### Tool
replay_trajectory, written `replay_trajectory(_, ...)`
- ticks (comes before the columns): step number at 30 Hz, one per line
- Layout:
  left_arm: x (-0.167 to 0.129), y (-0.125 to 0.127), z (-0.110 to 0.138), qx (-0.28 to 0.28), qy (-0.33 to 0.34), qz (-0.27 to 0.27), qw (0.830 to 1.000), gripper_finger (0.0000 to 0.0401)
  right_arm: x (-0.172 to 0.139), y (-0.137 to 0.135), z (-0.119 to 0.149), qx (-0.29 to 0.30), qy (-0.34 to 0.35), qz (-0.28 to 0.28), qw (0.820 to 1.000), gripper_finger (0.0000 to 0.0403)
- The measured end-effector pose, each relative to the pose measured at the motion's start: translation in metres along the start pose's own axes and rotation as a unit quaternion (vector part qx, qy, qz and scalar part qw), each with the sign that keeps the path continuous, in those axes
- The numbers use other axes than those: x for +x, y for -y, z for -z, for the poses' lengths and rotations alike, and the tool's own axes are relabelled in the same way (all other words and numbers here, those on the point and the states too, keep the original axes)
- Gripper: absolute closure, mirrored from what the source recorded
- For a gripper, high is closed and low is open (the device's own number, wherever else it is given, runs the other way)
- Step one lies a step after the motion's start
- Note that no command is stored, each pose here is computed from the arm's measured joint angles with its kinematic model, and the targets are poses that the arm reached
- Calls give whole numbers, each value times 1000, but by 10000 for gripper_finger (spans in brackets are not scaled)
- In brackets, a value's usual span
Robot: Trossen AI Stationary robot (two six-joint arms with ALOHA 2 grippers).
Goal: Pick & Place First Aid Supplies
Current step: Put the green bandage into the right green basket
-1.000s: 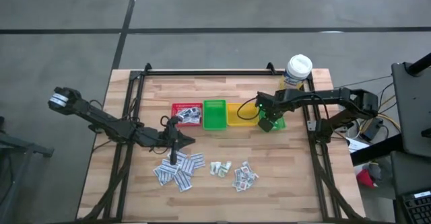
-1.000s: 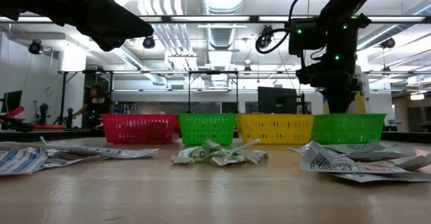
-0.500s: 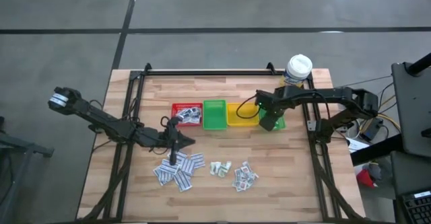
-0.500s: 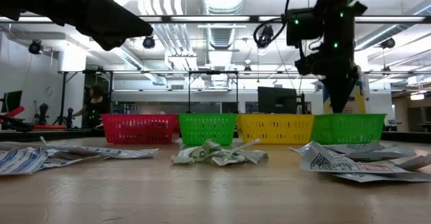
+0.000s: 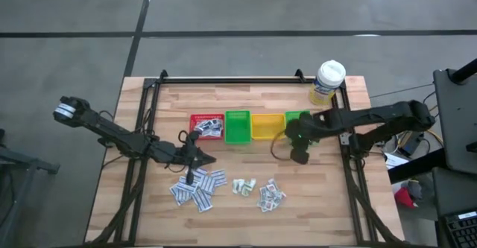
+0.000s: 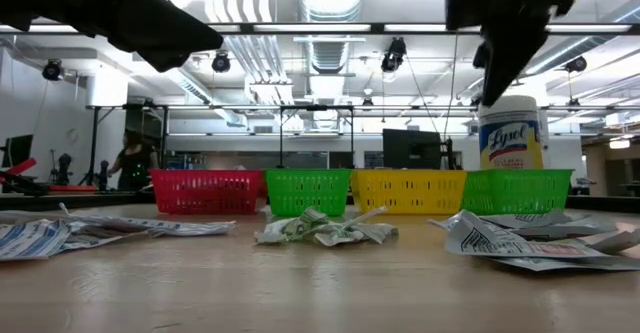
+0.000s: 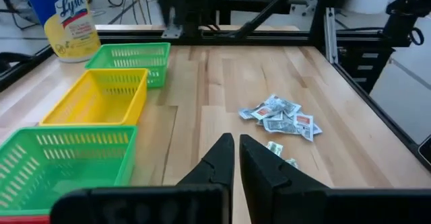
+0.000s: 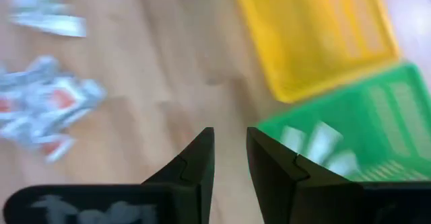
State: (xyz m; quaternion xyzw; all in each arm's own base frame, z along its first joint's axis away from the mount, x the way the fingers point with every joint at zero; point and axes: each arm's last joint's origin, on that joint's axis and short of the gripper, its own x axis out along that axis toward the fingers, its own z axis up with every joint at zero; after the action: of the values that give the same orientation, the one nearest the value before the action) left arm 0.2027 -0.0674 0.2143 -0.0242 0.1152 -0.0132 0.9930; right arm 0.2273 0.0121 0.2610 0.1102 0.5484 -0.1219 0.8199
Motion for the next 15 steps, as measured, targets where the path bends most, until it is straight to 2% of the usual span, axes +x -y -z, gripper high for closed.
replay_trajectory(4,0,1,0,1,-1,10,1000,378,-12,-20,11,-44,37,-35,998,330)
replay_trajectory(7,0,2,0,6,-1,13,1000,378,-20,-32,20,-77,61,-38,994,337)
replay_trajectory(12,-1,3,0,22,2,16,1000,378,-31,-39,40,-108,102,-28,988,344)
replay_trajectory(15,1,5,-4,21,5,21,1000,378,-34,-41,49,-112,135,-52,983,343)
